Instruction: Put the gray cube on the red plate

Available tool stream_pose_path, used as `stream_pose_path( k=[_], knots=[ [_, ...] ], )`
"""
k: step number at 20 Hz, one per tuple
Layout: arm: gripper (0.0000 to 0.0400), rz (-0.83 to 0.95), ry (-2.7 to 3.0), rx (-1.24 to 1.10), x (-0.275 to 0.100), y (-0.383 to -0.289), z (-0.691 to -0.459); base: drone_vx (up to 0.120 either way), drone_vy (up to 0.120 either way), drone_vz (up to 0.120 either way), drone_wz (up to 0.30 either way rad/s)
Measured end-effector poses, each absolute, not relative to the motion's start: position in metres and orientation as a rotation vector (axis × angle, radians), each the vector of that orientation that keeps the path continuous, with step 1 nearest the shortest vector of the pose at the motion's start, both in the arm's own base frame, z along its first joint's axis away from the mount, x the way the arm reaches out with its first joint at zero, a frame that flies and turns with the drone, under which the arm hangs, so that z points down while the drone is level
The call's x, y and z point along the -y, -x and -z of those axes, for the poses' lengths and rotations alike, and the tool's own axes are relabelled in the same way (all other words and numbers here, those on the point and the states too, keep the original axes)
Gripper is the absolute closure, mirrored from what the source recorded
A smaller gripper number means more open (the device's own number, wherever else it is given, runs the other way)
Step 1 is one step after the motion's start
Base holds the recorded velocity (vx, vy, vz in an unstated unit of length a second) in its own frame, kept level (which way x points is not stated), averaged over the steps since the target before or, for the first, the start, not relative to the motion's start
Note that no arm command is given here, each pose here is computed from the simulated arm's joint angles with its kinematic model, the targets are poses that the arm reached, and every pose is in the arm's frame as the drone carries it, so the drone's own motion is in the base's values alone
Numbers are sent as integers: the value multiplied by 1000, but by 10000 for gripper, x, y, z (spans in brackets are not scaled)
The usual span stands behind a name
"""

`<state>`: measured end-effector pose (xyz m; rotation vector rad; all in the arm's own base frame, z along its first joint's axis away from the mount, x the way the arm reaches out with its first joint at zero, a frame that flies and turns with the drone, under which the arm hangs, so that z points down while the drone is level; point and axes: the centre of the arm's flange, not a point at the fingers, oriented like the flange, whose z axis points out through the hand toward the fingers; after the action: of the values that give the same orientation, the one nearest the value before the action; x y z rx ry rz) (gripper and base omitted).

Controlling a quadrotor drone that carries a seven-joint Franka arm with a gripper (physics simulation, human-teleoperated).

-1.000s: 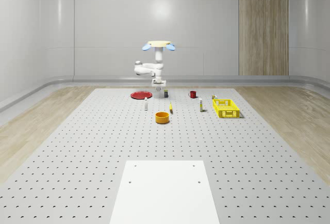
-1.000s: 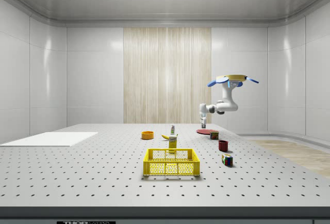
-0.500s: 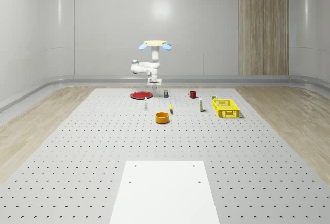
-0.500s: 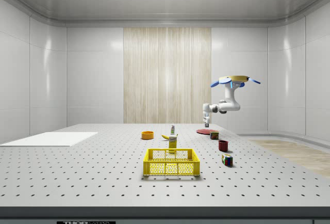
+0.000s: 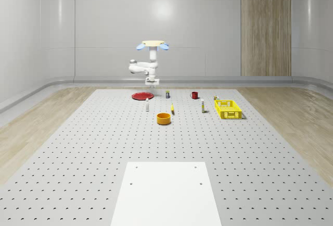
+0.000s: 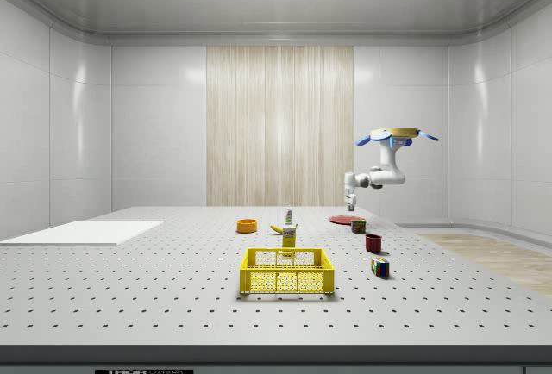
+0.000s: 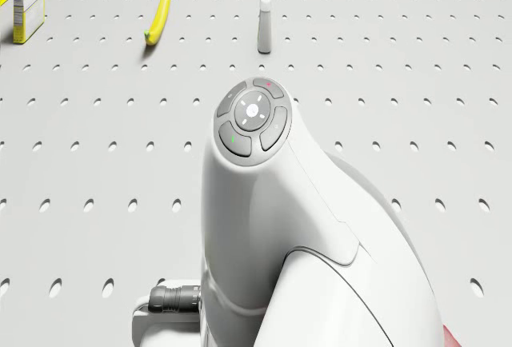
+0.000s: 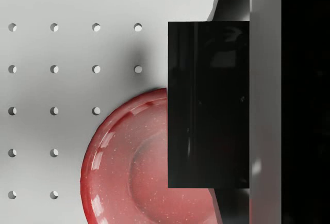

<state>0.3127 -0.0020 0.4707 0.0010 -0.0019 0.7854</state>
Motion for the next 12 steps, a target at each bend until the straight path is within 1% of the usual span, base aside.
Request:
stream_pose_path(
  k=[2,4,11,12],
  knots=[
    [150,-785,-1,2,20,-3127,-4707,-120,-120,0,0],
    [150,-785,-1,2,20,-3127,-4707,0,-120,0,0],
    [150,-785,-1,2,20,-3127,-4707,0,-120,-120,0],
    [150,-785,-1,2,20,-3127,-4707,0,-120,0,0]
  ],
)
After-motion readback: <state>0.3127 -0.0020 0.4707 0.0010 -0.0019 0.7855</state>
